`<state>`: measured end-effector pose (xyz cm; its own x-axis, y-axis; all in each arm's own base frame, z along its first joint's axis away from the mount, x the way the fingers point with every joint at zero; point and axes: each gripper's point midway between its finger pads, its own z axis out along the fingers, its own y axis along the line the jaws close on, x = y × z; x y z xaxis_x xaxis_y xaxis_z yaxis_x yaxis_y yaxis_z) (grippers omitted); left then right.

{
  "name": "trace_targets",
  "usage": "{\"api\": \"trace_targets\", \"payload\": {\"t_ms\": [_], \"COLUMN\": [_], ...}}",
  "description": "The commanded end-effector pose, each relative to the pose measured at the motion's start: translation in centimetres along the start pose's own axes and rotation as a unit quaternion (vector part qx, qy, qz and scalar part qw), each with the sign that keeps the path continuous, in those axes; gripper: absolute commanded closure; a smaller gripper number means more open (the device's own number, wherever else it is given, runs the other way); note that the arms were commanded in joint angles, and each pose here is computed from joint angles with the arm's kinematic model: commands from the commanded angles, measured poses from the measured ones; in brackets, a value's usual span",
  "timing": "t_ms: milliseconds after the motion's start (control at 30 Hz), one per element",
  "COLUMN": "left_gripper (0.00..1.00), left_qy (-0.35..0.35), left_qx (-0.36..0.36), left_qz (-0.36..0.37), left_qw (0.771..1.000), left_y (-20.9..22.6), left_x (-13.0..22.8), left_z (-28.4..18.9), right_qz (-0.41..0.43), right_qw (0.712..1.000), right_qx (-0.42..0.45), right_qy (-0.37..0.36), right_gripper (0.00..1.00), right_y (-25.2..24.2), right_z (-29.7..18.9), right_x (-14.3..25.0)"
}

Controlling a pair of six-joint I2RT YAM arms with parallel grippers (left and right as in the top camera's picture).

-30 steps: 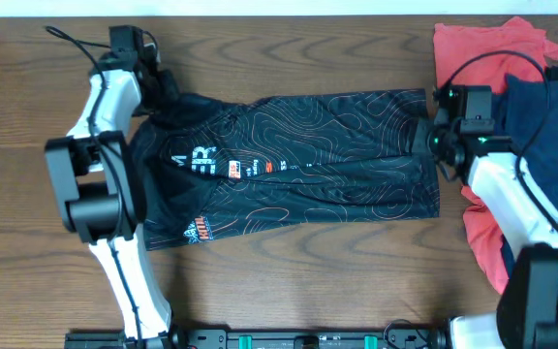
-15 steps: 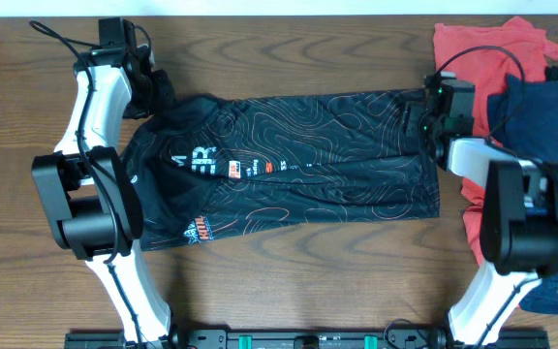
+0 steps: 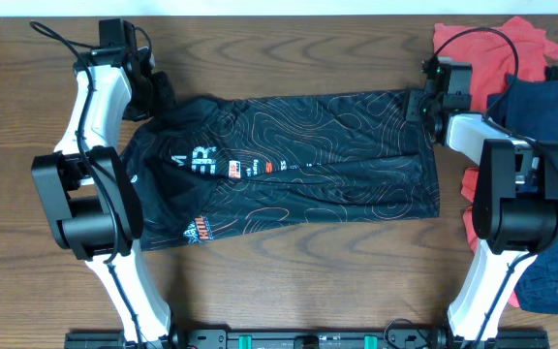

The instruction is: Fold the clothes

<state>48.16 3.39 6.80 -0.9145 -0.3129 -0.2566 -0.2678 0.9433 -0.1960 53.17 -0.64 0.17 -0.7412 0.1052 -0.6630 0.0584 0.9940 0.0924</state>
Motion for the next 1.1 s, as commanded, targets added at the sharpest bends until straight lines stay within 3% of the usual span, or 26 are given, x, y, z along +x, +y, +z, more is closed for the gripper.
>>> {"api": "trace_targets", "payload": {"t_ms": [0, 133, 233, 400, 500, 767, 1067], "left_gripper": [0.94, 0.94, 0.94, 0.94, 0.94, 0.94, 0.94], "left_qy": [0.005, 0.011, 0.012, 0.013, 0.012, 0.010, 0.030], "left_qx": [-0.005, -0.006, -0.006, -0.006, -0.006, -0.006, -0.013], "left_qz": [-0.008, -0.009, -0.009, -0.009, -0.009, -0.011, -0.016], "left_qw": [1.000, 1.000, 1.000, 1.000, 1.000, 1.000, 0.999], "left_y": [0.3, 0.4, 0.4, 0.4, 0.4, 0.4, 0.4], "left_x": [0.2, 0.5, 0.5, 0.6, 0.6, 0.6, 2.8], "left_z": [0.1, 0.1, 0.1, 0.1, 0.1, -0.8, -5.6], "right_qz": [0.003, 0.004, 0.003, 0.008, 0.010, 0.022, 0.020], "right_qw": [0.999, 0.999, 0.999, 0.999, 0.999, 0.999, 0.997], "right_qx": [-0.006, -0.013, -0.013, -0.014, -0.010, 0.032, 0.068], "right_qy": [0.042, 0.044, 0.036, 0.028, 0.029, 0.026, 0.019], "right_gripper": [0.51, 0.56, 0.66, 0.91, 0.98, 0.99, 0.99], "right_y": [0.1, 0.4, 0.4, 0.4, 0.3, -1.1, -1.8], "right_z": [1.0, 1.0, 1.0, 1.1, 1.1, -0.4, -6.9], "right_x": [2.9, 3.0, 2.6, 2.3, 2.3, 1.4, -1.7]}}
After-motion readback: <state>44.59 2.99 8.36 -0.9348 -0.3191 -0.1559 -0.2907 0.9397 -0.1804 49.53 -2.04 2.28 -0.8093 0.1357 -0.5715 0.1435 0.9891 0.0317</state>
